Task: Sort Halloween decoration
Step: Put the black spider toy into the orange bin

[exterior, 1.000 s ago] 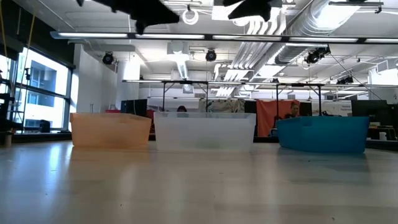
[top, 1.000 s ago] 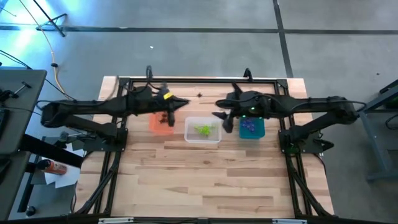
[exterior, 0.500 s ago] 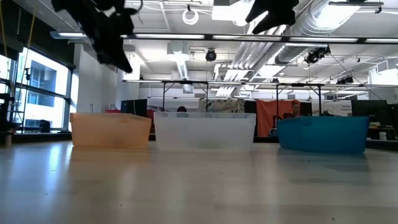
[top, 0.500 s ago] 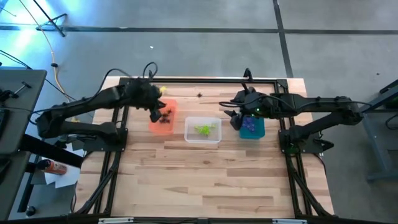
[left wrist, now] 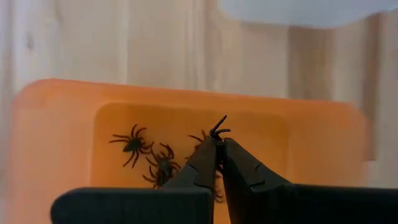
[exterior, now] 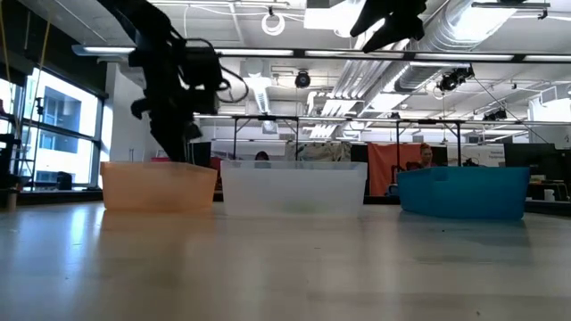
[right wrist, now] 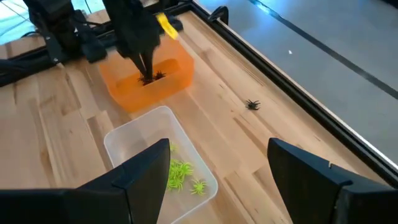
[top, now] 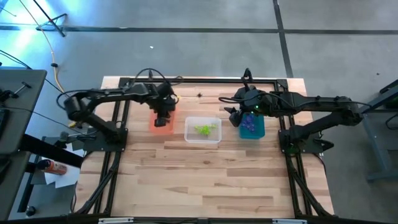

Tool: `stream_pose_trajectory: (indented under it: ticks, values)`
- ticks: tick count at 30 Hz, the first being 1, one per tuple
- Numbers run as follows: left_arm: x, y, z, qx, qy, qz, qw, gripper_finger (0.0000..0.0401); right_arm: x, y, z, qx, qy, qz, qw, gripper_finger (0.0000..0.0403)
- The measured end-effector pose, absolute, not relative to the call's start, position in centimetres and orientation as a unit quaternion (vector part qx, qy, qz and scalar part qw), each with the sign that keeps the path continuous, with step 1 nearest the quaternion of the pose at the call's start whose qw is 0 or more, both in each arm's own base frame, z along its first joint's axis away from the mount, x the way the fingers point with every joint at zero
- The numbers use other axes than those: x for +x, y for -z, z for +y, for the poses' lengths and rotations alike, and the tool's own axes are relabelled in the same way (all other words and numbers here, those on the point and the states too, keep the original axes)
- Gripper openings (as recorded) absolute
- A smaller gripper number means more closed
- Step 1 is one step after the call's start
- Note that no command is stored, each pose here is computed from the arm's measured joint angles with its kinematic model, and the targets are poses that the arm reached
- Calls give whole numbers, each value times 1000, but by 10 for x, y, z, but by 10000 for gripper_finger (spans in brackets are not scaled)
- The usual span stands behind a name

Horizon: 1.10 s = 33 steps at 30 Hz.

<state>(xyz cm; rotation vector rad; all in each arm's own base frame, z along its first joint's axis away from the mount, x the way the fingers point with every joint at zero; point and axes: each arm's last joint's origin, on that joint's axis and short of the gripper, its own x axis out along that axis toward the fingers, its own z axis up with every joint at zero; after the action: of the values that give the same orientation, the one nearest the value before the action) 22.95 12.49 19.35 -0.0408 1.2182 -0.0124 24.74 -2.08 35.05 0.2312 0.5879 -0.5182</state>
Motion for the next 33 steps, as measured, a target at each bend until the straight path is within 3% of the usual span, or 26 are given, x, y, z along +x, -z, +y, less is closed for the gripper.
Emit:
stream_pose_trajectory:
  ticks: [11,23,27,33]
  values:
    - [240,-151,147,-1,19,612,791,0,247,-350,-21,151,264,275,912,266]
    - [242,-145,150,3,12,614,789,3,248,-351,-21,161,268,271,911,266]
    - [241,-145,150,-4,-2,622,783,35,248,-351,-21,161,268,270,911,266]
    - [239,-146,148,-26,-9,633,774,127,248,-351,-21,158,267,271,911,266]
